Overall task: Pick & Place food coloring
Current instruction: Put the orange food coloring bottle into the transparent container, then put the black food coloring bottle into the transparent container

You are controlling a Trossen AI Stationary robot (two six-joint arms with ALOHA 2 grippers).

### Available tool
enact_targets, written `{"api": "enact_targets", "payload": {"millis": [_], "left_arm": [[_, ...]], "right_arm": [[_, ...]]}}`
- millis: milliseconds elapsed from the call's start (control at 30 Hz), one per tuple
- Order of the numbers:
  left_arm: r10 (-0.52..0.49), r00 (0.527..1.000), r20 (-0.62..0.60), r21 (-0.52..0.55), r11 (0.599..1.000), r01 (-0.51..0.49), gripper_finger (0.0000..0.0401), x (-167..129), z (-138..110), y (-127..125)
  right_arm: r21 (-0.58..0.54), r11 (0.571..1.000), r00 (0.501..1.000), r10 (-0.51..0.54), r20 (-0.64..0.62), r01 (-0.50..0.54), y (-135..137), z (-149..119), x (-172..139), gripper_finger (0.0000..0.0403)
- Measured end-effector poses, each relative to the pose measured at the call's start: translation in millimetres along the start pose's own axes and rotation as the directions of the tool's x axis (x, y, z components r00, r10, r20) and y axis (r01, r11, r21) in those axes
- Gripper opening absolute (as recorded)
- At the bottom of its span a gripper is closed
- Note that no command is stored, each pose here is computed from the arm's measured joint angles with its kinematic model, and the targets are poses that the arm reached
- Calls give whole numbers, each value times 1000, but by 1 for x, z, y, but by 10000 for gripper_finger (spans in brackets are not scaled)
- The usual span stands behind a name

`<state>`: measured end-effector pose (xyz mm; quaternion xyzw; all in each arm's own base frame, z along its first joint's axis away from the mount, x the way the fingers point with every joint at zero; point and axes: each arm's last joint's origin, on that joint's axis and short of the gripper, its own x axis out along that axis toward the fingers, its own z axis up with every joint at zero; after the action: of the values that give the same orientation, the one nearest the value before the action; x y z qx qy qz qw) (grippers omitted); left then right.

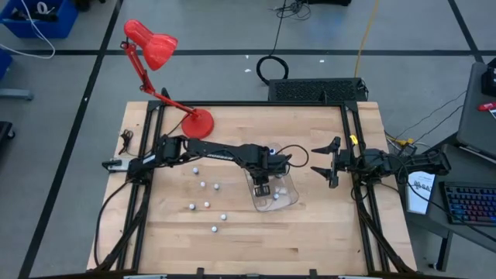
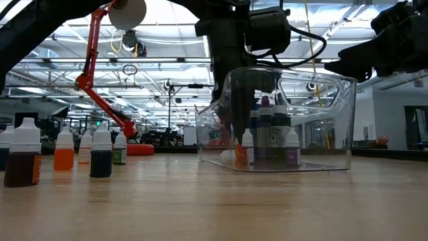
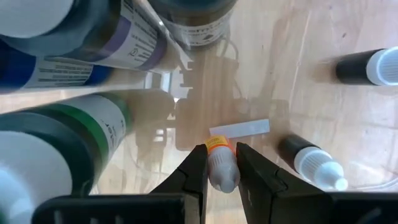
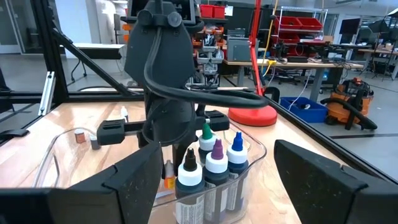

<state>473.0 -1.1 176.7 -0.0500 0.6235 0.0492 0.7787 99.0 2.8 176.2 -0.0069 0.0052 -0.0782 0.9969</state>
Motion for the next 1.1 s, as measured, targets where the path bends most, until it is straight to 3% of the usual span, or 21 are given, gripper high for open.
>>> {"api": "enact_targets", "payload": {"millis": [300, 533, 700, 1100], "left_arm": [[-51, 999, -7, -15, 999, 51, 66, 0, 0, -1], [-50, 999, -5, -40, 998, 50, 170, -1, 0, -1], [-48, 999, -4, -43, 998, 48, 206, -1, 0, -1], [-7, 998, 56, -52, 999, 10, 195, -29, 1, 2]], "right_arm": [[0, 1000, 1000, 0, 0, 0, 0, 0, 0, 295], [0, 1000, 1000, 0, 0, 0, 0, 0, 0, 295], [0, 1000, 1000, 0, 0, 0, 0, 0, 0, 295], [0, 1000, 1000, 0, 0, 0, 0, 0, 0, 295]]}}
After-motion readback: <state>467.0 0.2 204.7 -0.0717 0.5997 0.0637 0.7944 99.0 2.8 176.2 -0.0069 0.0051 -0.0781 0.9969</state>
